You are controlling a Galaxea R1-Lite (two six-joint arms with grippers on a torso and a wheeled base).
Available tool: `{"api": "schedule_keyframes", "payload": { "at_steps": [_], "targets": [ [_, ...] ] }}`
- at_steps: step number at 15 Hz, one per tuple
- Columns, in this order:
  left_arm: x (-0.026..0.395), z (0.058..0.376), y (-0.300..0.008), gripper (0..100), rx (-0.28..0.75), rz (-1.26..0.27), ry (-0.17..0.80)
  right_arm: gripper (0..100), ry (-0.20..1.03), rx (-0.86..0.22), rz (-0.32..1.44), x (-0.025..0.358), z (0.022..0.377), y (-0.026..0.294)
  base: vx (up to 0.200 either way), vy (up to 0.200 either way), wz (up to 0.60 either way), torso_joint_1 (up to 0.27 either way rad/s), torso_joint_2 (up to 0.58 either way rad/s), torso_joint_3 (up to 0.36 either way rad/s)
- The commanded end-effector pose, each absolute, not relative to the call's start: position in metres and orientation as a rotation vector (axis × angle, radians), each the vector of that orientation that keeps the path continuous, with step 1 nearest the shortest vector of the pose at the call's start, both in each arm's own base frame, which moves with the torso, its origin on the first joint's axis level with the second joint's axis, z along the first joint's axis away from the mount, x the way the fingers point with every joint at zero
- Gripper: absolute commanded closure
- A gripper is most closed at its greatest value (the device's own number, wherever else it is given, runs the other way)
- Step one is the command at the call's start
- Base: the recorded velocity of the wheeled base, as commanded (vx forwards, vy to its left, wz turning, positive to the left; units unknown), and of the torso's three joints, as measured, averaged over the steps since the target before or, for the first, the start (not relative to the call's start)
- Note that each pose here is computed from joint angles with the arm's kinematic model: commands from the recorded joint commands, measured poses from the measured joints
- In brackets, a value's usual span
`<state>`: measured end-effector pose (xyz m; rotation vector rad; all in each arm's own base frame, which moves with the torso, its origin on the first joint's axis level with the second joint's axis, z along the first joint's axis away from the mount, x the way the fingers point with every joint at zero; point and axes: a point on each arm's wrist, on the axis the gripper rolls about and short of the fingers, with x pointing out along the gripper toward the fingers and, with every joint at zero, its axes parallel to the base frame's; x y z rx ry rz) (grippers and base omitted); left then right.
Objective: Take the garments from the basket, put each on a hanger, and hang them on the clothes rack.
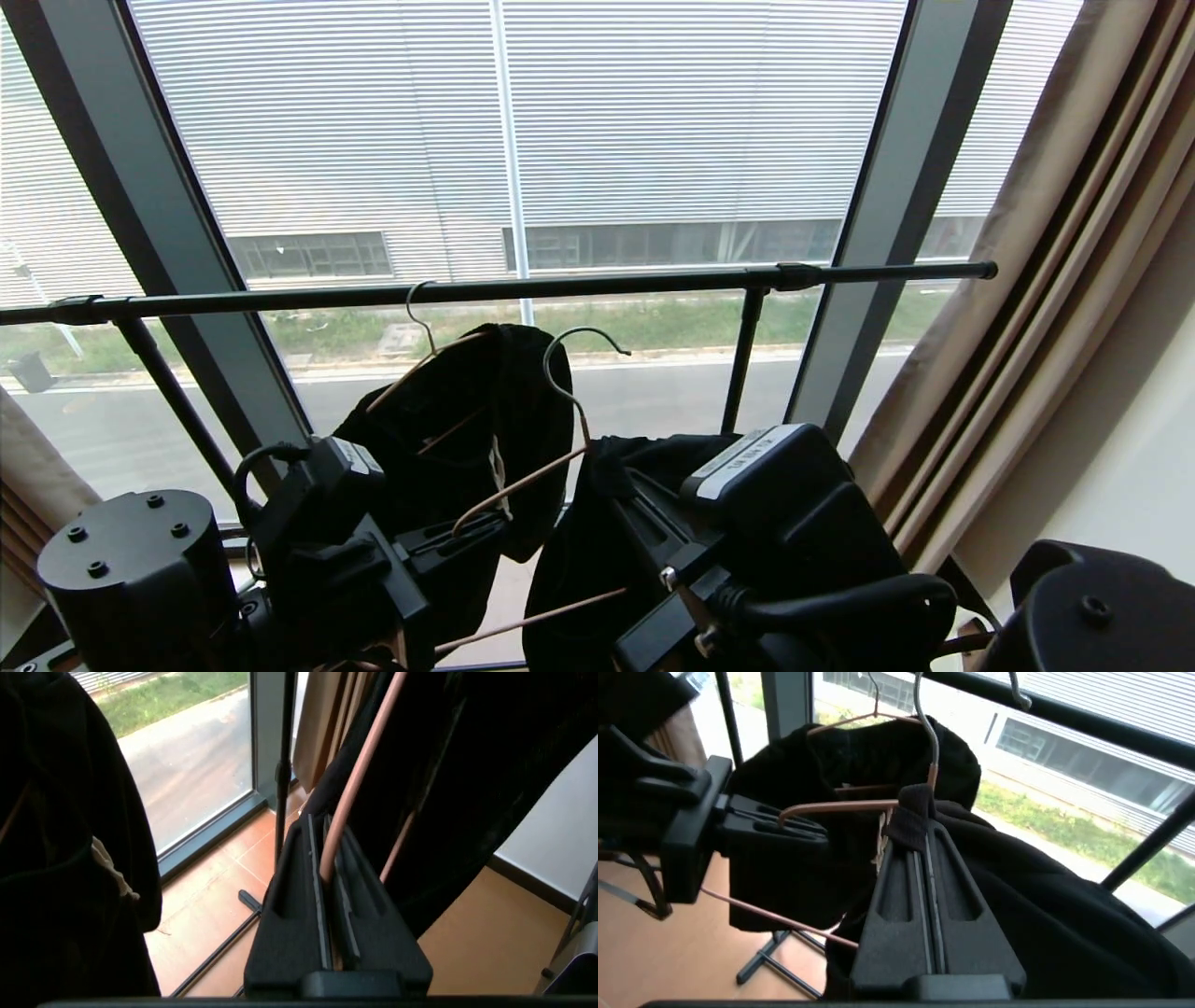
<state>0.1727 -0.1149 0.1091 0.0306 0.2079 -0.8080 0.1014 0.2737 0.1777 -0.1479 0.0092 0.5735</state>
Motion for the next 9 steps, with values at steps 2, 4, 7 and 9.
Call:
{"api": "schedule_keyframes", "payload": {
  "at_steps": [2,4,7,9],
  "targets": [
    [0.172,0.109,-0.114,100,0.03,-0.809,0.203,100,0.003,-0.138,0.555,0.103,0.181,0.27,0.0,0.0,0.0,0.0,0.0,0.0],
    [0.17,0.11,-0.113,100,0.024,-0.809,0.177,0,-0.007,-0.124,0.518,0.11,0.188,0.262,0.0,0.0,0.0,0.0,0.0,0.0],
    [0.167,0.112,-0.112,100,0.021,-0.815,0.147,0,-0.02,-0.11,0.46,0.121,0.195,0.254,0.0,0.0,0.0,0.0,0.0,0.0],
    [0.165,0.11,-0.112,100,0.024,-0.819,0.151,0,-0.024,-0.101,0.435,0.126,0.196,0.252,0.0,0.0,0.0,0.0,0.0,0.0]
  ]
}}
